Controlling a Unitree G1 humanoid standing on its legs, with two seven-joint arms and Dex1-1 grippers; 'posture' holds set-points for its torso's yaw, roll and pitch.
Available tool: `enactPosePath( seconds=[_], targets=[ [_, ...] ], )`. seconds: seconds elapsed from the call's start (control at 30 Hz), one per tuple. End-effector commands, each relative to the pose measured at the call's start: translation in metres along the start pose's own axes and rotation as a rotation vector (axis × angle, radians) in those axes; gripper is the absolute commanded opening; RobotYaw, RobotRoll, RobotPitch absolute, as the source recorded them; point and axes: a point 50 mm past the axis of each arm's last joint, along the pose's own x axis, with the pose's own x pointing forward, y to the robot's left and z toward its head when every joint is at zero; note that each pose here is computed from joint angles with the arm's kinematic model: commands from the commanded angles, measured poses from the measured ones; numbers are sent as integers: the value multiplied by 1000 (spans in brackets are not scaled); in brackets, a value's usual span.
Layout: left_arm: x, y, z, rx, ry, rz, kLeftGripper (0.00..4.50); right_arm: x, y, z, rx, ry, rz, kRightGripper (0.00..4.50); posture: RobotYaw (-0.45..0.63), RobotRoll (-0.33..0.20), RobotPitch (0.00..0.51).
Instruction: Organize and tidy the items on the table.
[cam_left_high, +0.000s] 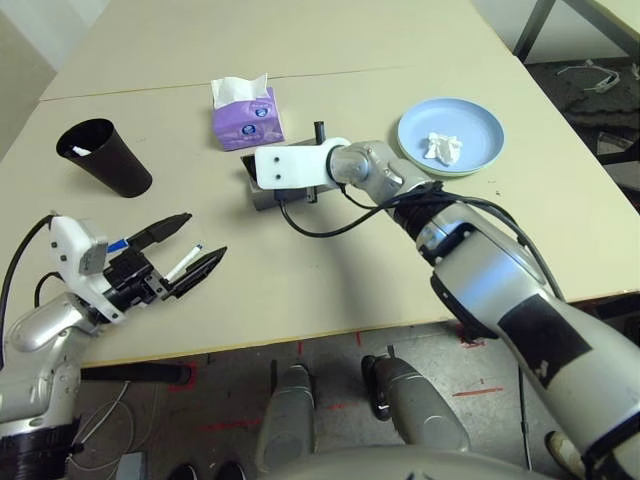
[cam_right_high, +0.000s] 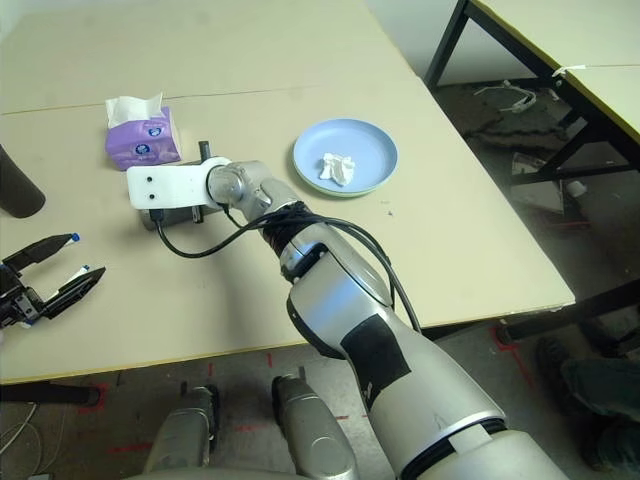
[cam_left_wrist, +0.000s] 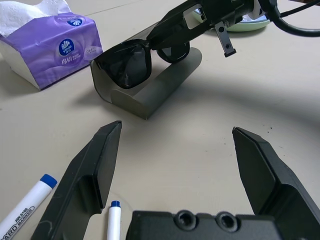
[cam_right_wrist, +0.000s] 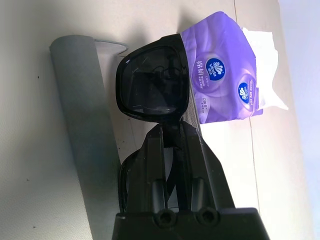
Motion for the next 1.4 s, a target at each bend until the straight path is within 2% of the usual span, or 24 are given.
enactPosePath(
  seconds=[0.03, 0.47, 1.4],
  targets=[
    [-2, -2, -1, -9, 1, 2, 4500, 2, 9, -1, -45, 4, 50, 203, -54, 0, 218],
    [1, -4, 1, -20, -15, -16, 4500, 1, 12, -3, -111, -2, 74, 202, -60, 0, 219],
    [1, -12, -4, -49, -19, -17, 4500, 1, 0, 8, -188, -13, 67, 202, -52, 0, 224]
  ],
)
